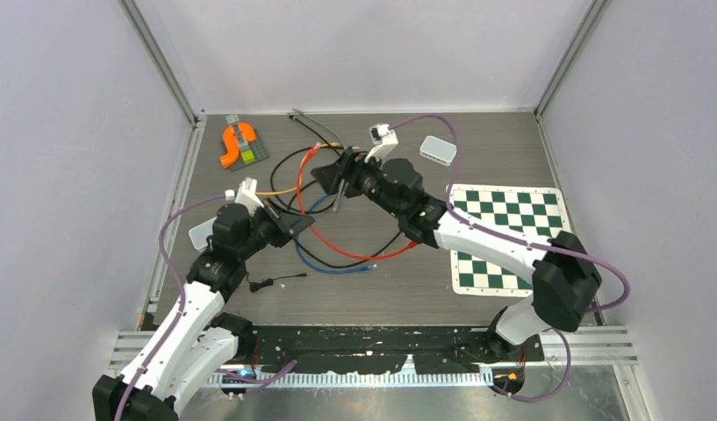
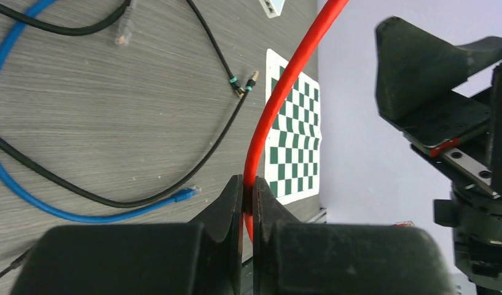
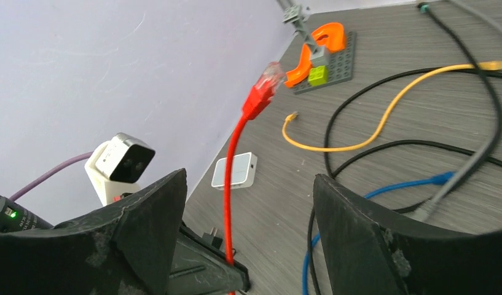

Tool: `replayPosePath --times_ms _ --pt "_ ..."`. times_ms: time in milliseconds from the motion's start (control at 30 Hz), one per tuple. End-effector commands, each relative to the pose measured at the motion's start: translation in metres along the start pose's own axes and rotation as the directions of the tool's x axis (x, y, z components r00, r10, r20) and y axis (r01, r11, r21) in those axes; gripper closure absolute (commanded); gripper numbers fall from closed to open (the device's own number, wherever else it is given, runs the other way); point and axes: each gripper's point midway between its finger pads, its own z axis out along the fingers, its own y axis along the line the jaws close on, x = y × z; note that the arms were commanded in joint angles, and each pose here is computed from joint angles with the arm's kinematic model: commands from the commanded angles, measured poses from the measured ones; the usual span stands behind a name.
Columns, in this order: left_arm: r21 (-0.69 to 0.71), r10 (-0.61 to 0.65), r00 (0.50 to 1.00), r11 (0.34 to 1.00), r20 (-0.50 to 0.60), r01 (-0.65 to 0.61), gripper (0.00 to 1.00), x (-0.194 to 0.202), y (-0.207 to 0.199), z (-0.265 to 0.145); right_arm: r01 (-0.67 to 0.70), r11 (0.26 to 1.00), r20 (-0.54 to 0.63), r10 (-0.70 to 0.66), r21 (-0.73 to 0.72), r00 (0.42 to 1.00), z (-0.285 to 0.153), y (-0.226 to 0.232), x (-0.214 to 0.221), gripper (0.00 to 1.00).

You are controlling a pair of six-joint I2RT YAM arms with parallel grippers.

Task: Insert the plug into the switch port
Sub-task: Pick up the connector from the center of the board.

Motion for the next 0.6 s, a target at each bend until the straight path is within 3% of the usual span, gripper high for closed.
replayPosePath --times_ms 0,267,567 --pt "0.155 -0.039 0.999 0.987 0.005 0.038 1.0 -0.002 -0.034 -0.005 0.016 0.988 0.103 0.0 -0.156 0.995 0.014 0.048 -0.031 0.19" --pt "0.217 -0.039 0.999 0.975 0.011 0.036 1.0 0.001 -0.045 -0.015 -0.012 0.989 0.041 0.018 -0.146 0.999 0.043 0.04 0.0 0.25" --pt "0.235 -0.031 0.999 0.972 0.011 0.028 1.0 0.007 -0.041 -0.02 -0.036 0.98 0.053 0.047 -0.198 0.997 0.049 0.049 0.006 0.47"
